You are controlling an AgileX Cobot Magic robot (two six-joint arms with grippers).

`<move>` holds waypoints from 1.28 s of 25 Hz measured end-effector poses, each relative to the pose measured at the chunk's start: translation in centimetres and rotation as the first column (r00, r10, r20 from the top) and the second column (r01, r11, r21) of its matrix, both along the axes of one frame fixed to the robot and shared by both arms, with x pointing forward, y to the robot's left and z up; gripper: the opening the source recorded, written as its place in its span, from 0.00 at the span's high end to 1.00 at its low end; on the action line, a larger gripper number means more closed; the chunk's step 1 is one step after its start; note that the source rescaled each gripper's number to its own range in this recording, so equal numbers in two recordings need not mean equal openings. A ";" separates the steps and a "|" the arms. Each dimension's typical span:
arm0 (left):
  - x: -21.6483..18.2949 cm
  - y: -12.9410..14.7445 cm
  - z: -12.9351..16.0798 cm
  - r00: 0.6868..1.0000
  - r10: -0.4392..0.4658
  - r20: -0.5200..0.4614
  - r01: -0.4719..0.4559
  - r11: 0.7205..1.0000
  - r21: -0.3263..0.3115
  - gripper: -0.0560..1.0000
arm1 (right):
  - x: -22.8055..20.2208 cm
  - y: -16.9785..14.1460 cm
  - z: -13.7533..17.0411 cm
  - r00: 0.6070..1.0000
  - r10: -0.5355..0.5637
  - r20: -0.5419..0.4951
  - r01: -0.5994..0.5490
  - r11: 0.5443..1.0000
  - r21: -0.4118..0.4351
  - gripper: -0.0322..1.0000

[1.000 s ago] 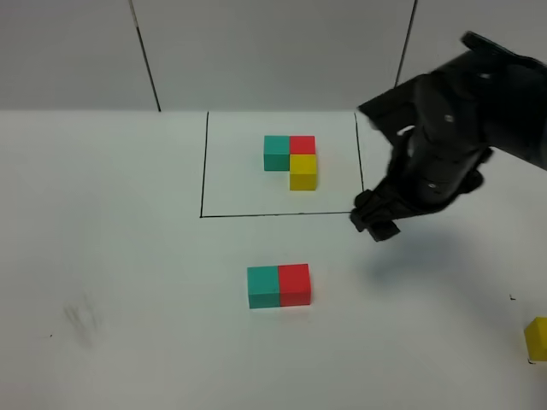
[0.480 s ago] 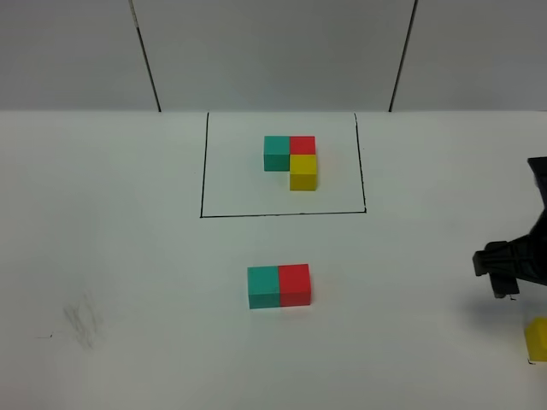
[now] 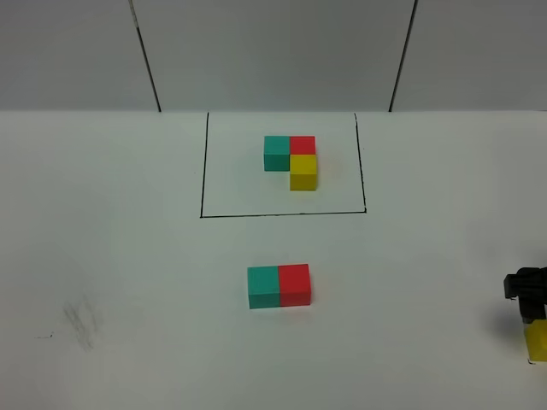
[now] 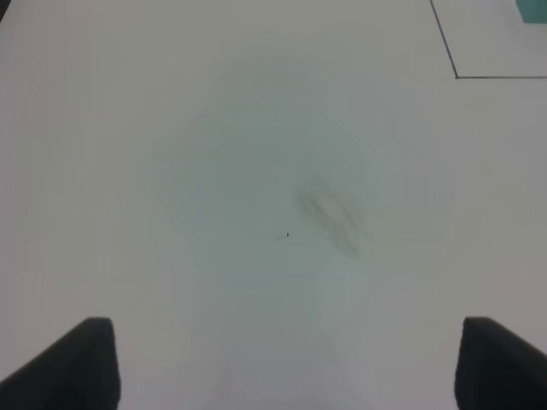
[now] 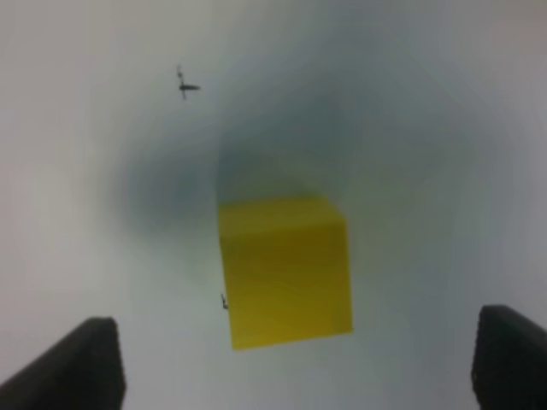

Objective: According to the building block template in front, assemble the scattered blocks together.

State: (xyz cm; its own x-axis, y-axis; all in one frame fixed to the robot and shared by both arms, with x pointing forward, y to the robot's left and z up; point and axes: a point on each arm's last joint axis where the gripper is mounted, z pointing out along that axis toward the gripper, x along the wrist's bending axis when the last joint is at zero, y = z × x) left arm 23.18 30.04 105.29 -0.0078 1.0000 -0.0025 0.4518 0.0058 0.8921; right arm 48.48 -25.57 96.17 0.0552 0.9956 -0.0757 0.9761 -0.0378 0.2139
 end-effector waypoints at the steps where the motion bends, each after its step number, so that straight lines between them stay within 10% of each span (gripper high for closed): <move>1: 0.0 0.0 0.0 1.000 0.000 0.000 0.000 1.000 0.000 0.18 | -0.1 0.0 -0.2 1.000 0.002 0.003 -0.002 1.000 0.002 0.31; 28: 0.0 0.0 0.0 1.000 0.000 0.000 0.000 1.000 0.000 0.18 | 1.0 0.0 -6.2 0.995 0.003 -0.096 -0.003 1.000 0.002 0.31; 32: 0.0 0.0 0.0 1.000 0.000 0.000 0.000 1.000 0.000 0.18 | 1.0 0.0 -6.3 0.995 0.003 -0.100 -0.003 1.000 0.001 0.44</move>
